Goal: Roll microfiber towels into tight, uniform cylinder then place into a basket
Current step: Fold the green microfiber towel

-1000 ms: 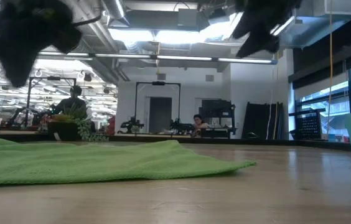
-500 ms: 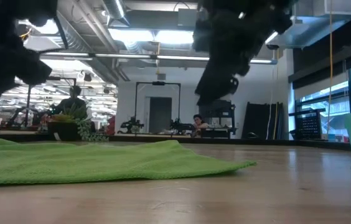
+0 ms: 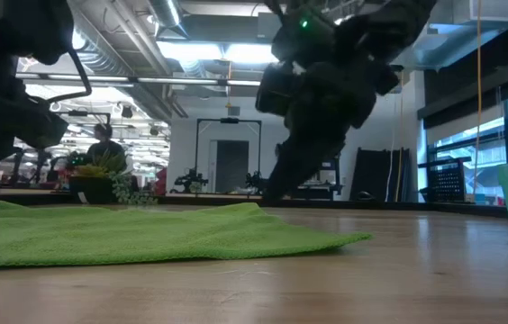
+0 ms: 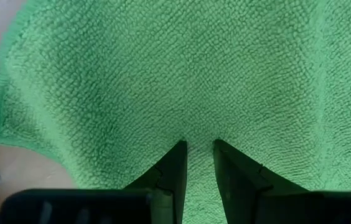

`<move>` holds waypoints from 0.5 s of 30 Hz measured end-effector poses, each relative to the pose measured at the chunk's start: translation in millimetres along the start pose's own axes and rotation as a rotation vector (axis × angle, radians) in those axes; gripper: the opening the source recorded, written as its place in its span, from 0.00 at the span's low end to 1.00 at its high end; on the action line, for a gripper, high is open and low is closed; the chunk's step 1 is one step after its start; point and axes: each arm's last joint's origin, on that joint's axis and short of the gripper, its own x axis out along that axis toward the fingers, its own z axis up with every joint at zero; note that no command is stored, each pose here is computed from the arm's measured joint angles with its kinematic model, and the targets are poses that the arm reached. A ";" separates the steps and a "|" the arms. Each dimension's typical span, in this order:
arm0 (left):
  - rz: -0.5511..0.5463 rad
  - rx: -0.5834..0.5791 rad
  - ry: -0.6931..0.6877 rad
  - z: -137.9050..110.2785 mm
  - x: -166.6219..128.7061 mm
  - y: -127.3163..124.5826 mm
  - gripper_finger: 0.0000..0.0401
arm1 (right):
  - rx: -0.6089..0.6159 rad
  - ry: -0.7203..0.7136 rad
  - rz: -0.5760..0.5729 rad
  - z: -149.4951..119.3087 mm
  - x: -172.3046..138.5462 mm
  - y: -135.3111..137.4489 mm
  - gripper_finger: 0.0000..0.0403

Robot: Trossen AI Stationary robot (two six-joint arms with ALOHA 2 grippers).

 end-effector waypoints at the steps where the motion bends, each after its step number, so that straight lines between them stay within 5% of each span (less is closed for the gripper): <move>1: 0.000 0.000 0.001 0.0 0.2 0.1 0.19 | -0.002 -0.005 0.015 -0.2 3.1 -2.4 0.62; 10: -0.041 0.005 0.002 0.0 0.4 -3.7 0.19 | 0.036 0.036 0.028 -8.4 14.6 -15.8 0.62; 15: -0.154 0.072 0.031 -2.4 -0.1 -14.3 0.19 | 0.055 0.019 -0.078 -6.8 11.5 -27.4 0.62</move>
